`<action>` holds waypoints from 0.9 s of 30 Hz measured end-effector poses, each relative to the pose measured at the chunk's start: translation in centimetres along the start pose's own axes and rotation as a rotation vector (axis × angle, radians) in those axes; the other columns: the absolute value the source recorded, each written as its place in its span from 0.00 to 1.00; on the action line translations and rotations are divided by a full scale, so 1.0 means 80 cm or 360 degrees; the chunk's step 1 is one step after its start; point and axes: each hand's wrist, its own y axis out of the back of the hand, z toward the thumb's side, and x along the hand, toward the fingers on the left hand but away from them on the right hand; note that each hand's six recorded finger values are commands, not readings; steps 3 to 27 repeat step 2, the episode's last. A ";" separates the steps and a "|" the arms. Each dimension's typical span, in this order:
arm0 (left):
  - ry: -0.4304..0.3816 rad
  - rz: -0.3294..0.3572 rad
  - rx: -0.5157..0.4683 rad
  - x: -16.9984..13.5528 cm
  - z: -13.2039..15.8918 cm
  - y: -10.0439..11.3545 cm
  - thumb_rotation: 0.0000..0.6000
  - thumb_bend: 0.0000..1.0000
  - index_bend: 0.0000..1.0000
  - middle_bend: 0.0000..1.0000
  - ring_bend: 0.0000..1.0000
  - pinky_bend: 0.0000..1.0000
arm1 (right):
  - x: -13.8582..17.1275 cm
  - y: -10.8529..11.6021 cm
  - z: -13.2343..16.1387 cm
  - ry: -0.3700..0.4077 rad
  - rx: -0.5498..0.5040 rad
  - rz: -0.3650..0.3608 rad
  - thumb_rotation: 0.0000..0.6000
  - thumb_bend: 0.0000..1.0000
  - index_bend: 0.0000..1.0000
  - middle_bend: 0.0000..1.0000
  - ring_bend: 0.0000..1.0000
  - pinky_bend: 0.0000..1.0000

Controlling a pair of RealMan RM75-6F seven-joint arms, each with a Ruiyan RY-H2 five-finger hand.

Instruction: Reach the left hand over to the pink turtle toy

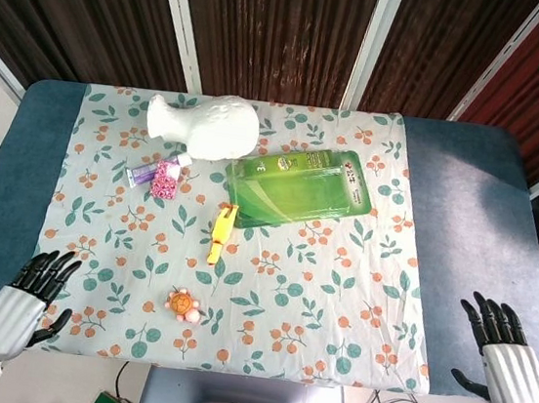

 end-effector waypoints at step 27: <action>0.0037 0.0017 -0.0011 0.003 -0.010 0.004 1.00 0.35 0.00 0.04 0.04 0.12 | -0.001 -0.001 -0.001 -0.0008 0.0000 0.0003 1.00 0.13 0.00 0.00 0.00 0.00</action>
